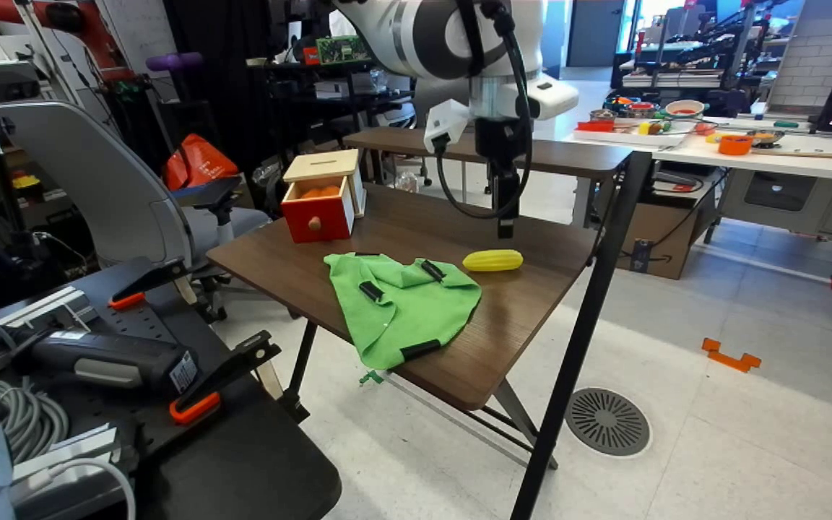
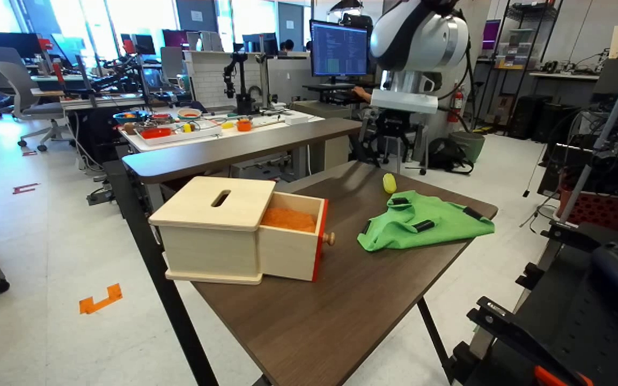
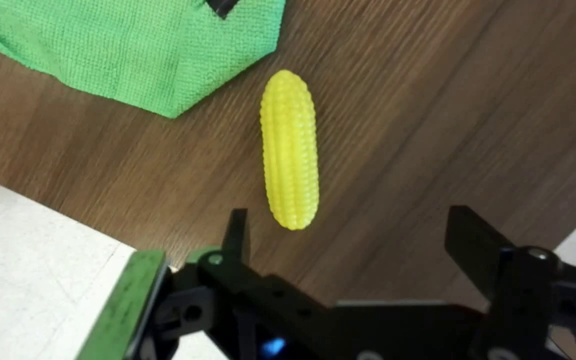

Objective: Move the yellow object to the right

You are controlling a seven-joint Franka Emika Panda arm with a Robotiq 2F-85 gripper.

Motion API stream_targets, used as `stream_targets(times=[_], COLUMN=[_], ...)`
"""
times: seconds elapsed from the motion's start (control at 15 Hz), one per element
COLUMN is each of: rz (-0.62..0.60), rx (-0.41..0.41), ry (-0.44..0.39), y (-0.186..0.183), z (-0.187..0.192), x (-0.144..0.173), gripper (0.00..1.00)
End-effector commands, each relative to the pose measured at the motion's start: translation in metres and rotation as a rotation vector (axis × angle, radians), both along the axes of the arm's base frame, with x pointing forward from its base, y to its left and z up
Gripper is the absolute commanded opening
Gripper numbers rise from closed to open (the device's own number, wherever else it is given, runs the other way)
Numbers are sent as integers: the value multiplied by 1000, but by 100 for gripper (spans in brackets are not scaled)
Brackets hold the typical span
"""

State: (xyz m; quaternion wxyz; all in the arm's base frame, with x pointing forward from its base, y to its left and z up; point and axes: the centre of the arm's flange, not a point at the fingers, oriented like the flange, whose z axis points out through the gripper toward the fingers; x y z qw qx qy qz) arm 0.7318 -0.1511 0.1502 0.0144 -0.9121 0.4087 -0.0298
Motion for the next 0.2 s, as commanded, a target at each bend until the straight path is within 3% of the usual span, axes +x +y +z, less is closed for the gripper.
stream_targets(times=[0.0,0.13], rz=[3,5], rx=[2,6], ry=[-6,-6], y=[2,6], z=[13,28], x=[-2,-8], gripper=[100,100])
